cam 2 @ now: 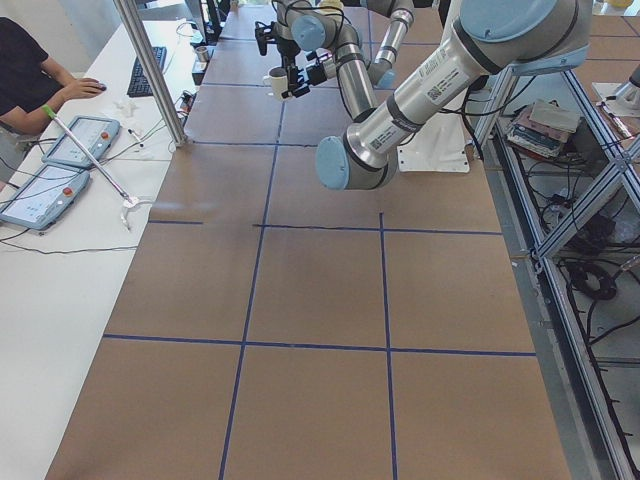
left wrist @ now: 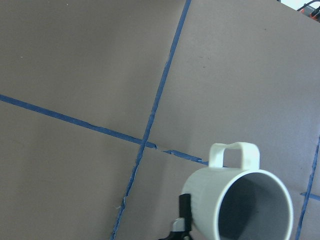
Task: Left arm hands cup to right arm to dump lemon
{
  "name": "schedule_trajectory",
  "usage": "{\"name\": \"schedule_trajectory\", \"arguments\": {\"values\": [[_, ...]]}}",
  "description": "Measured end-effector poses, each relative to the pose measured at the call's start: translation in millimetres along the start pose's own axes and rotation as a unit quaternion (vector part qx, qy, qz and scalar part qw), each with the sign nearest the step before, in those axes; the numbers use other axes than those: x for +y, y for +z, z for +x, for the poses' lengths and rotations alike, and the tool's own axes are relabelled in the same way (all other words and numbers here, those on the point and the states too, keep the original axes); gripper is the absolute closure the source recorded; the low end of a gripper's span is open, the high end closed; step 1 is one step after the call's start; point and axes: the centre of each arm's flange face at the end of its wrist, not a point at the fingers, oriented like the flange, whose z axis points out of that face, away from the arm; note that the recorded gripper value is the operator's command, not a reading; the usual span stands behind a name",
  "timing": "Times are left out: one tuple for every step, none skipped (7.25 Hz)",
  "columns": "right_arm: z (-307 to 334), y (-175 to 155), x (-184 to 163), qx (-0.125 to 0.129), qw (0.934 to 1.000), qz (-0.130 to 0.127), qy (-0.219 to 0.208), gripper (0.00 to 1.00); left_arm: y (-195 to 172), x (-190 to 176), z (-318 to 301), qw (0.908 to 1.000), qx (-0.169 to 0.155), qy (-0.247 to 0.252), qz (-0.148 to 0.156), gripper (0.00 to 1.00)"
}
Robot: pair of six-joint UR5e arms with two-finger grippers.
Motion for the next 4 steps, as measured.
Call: {"name": "schedule_trajectory", "arguments": {"values": [[-15.8, -7.3, 4.4, 0.006, 0.9999, 0.01, -0.004, 0.92, 6.9, -4.0, 9.3, 0.9998, -0.015, -0.008, -0.008, 0.03], [-27.0, -11.6, 8.4, 0.012, 0.9997, 0.018, -0.007, 0.92, 15.7, -6.2, 10.9, 0.9991, -0.032, -0.015, -0.025, 0.05], [-32.2, -14.1, 10.7, 0.017, 0.9996, 0.024, -0.008, 0.91, 21.3, -6.5, 8.7, 0.998, -0.046, -0.018, -0.04, 0.06], [-33.7, -14.7, 13.1, 0.021, 0.9994, 0.027, -0.009, 0.91, 24.0, -6.3, 4.5, 0.9967, -0.062, -0.018, -0.048, 0.06]]}}
